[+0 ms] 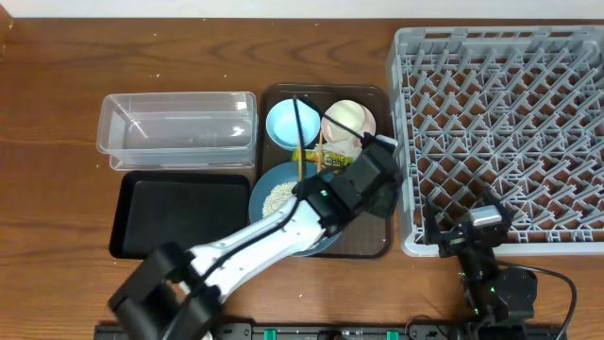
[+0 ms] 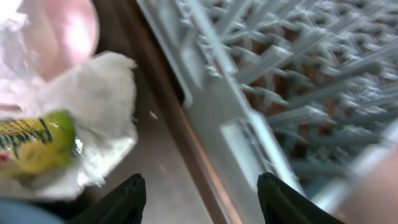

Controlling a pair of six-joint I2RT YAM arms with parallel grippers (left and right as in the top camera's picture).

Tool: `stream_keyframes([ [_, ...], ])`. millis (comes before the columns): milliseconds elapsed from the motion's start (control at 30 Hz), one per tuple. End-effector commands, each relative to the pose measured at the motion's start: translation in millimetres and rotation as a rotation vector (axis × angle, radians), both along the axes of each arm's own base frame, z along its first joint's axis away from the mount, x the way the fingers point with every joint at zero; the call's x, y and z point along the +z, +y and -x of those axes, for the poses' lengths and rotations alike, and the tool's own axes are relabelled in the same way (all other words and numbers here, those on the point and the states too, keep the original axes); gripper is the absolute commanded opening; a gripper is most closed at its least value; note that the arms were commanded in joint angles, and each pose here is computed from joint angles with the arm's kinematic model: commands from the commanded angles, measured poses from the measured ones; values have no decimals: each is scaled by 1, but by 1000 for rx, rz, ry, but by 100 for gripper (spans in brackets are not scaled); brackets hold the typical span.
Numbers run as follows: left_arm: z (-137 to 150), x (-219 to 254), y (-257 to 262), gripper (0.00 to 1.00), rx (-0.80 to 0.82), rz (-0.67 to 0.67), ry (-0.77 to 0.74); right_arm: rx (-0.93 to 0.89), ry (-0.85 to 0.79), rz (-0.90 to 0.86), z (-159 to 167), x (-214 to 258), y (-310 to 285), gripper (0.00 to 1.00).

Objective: Sort waste into correct bins and load items into the dishwasher rack
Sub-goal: 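Lower the left gripper and grasp the white tissue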

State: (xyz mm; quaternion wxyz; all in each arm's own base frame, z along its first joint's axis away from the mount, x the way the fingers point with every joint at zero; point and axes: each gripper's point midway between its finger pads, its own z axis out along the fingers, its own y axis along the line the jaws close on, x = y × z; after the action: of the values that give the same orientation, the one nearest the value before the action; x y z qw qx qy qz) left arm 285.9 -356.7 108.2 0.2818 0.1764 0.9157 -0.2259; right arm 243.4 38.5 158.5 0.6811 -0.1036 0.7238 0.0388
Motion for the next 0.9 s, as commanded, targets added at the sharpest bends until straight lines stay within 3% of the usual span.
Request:
stream_keyframes([
  [0,-27,-9,7,61,77,-83,-101,5,5,-11,0,-1,1,99],
  [300,-44,-60,-7,61,9,-157,-159,5,5,-11,0,-1,1,99],
  [533,-56,-64,5,61,76,-216,-207,5,5,-11,0,-1,1,99],
  [867,-51,-80,14,61,74,-250,-182,5,5,-11,0,-1,1,99],
])
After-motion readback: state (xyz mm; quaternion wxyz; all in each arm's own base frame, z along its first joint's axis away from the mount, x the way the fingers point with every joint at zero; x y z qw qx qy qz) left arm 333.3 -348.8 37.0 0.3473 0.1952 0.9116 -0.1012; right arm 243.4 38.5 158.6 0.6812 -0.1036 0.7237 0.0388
